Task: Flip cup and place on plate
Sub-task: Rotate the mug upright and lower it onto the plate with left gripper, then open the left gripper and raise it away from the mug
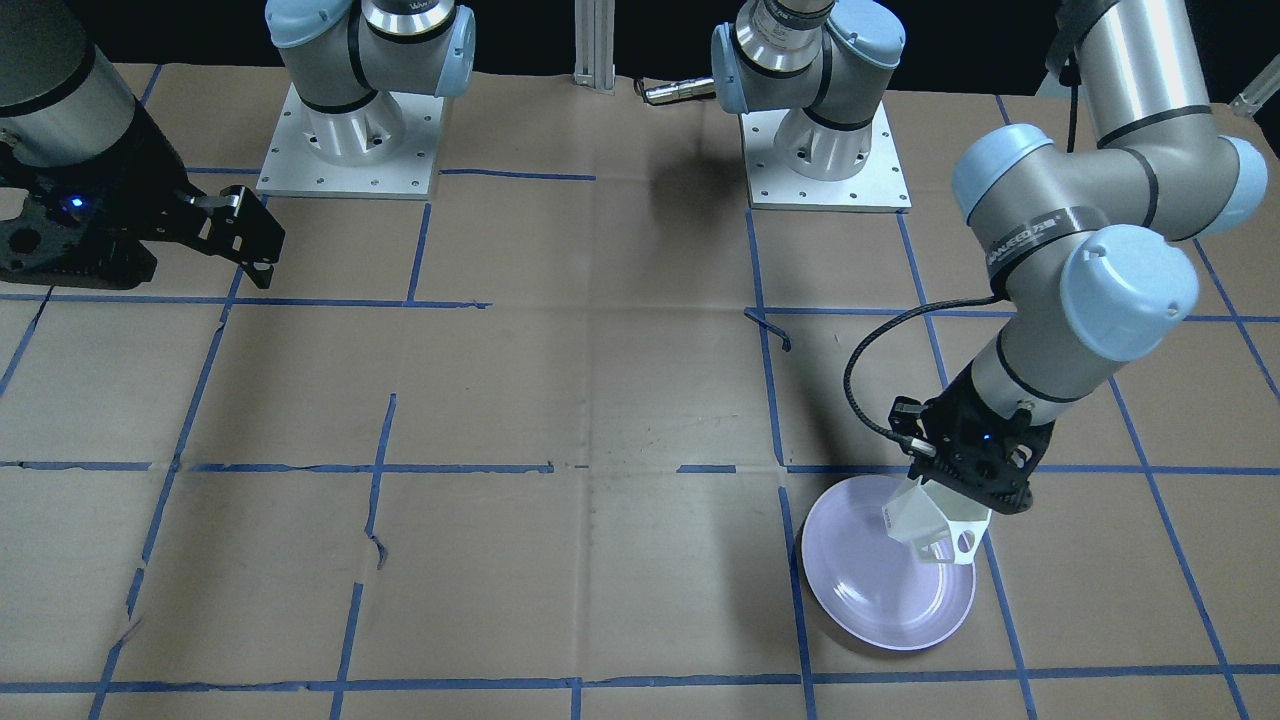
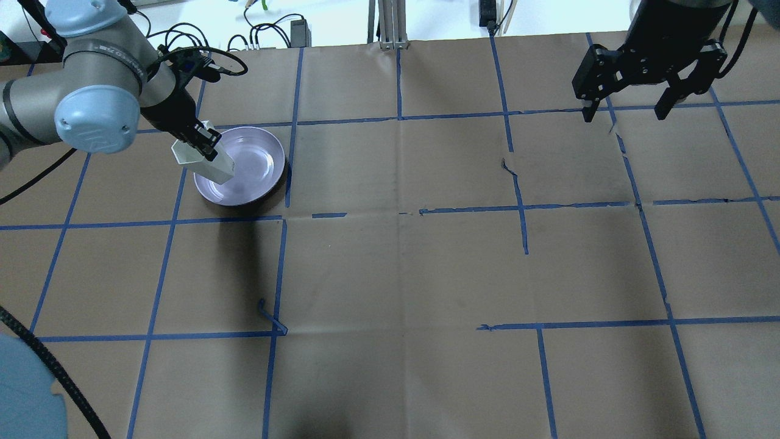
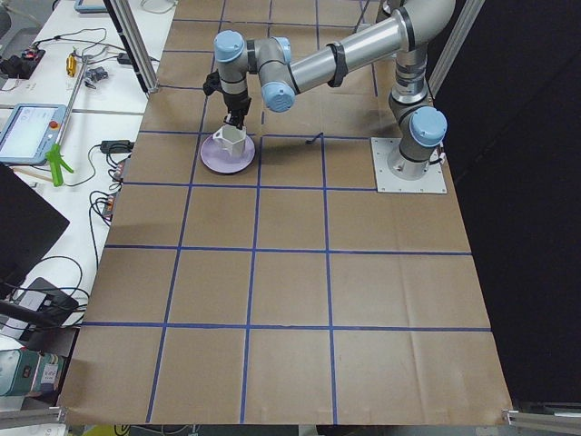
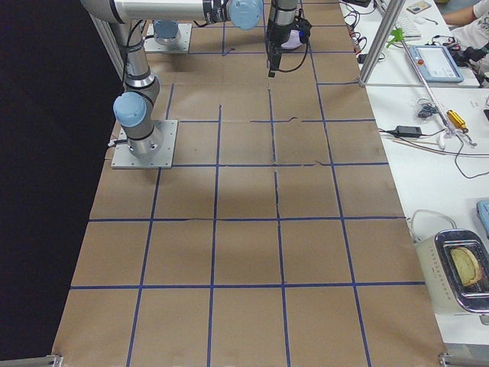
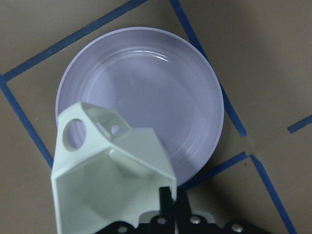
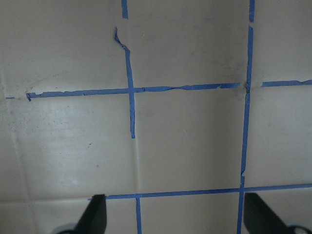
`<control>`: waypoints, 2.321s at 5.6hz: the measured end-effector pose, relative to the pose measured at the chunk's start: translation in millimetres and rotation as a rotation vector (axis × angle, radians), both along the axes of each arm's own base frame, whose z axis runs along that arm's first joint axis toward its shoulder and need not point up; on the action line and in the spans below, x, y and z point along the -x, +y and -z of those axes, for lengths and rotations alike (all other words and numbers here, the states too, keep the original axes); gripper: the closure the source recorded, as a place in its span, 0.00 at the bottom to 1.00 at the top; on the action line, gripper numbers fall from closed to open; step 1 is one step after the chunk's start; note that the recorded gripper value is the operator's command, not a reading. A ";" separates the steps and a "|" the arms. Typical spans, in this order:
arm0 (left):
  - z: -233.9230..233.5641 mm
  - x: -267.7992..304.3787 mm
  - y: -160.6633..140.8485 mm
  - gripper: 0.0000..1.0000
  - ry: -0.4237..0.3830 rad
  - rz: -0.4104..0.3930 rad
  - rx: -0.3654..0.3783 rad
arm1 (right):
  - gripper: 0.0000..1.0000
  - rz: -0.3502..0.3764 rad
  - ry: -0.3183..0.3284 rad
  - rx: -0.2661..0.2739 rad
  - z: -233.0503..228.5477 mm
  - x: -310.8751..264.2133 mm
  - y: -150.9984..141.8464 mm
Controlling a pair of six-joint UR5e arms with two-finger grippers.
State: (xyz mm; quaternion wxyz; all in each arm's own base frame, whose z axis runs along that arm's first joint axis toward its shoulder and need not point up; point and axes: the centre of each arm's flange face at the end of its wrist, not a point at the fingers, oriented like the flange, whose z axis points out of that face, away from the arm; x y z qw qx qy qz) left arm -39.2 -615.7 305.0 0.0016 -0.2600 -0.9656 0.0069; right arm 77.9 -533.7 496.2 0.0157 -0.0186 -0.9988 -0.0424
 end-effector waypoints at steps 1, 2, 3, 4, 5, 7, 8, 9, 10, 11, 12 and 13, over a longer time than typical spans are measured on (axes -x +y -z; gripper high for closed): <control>17.3 11.3 -5.7 0.99 -0.021 0.029 -0.013 | 0.00 0.000 0.000 0.000 0.0 0.0 0.0; 28.1 17.2 -8.1 0.93 -0.027 0.042 -0.023 | 0.00 0.000 0.000 0.000 0.0 0.0 0.0; 32.9 21.7 -8.1 0.93 -0.029 0.049 -0.029 | 0.00 0.000 0.000 0.000 0.0 0.0 0.0; 35.0 24.8 -7.4 0.74 -0.029 0.052 -0.032 | 0.00 0.000 0.000 0.000 0.0 0.0 0.0; 36.3 26.7 -6.6 0.02 -0.029 0.054 -0.034 | 0.00 0.000 0.000 0.000 0.1 0.0 0.0; 29.9 27.5 -7.5 0.02 -0.033 0.050 -0.027 | 0.00 0.000 0.000 0.000 0.0 0.0 0.0; 19.4 29.8 -6.6 0.02 -0.032 0.020 -0.017 | 0.00 0.000 0.000 0.000 0.1 0.0 0.0; 0.9 33.7 -3.0 0.02 -0.029 -0.045 -0.018 | 0.00 0.000 0.000 0.000 0.1 0.0 0.0; -29.3 42.6 2.7 0.02 -0.025 -0.128 -0.036 | 0.00 0.000 0.000 0.000 0.1 0.0 -0.1; -69.3 59.6 14.7 0.02 -0.026 -0.197 -0.056 | 0.00 0.000 0.000 0.000 0.1 0.0 -0.1; -106.2 75.0 32.2 0.02 -0.028 -0.267 -0.065 | 0.00 0.000 0.000 0.000 0.1 0.0 -0.1; -133.2 84.2 50.3 0.02 -0.021 -0.331 -0.064 | 0.00 0.000 0.000 0.000 0.1 0.0 -0.1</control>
